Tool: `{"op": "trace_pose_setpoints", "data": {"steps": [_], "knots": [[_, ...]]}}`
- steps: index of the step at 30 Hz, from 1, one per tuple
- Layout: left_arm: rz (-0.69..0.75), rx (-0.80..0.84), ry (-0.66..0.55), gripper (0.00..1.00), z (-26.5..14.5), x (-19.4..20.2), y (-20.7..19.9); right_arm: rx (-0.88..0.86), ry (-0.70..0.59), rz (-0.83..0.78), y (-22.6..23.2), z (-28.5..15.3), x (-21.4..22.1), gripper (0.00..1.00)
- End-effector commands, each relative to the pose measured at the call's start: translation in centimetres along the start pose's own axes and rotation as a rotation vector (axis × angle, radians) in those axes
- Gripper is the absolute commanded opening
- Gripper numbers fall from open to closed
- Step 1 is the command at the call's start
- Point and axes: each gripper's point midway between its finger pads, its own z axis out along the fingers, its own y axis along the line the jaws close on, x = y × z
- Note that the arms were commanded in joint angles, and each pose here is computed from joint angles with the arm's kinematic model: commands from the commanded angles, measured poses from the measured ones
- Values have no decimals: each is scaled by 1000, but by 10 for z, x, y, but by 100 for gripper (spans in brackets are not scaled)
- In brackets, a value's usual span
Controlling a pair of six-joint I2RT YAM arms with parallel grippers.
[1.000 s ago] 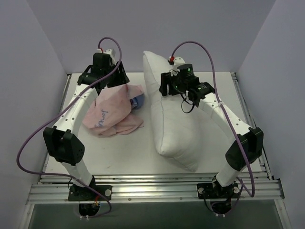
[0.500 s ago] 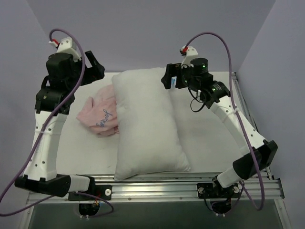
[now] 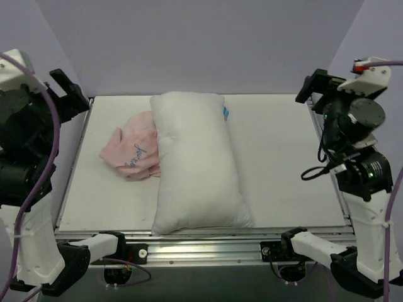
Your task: Remove the pillowcase from the pillow
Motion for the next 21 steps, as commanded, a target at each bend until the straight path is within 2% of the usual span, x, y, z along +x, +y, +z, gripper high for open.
{"op": "trace_pose_setpoints", "data": {"steps": [1,3,9,21], "knots": [[-9,-107,-139,94,-49,-42,36,202,-169,-2,-55,-40,-56,100],[-29,-122,-194,94,-66,-57,45,247,-210,-5,-72,-57,-68,100],[-49,-142,-270,94,-90,-70,59,265,-316,18,-92,-90,-87,100],[-93,-153,-371,94,-104,-74,70,281,-324,-15,-99,-98,-85,99]]}}
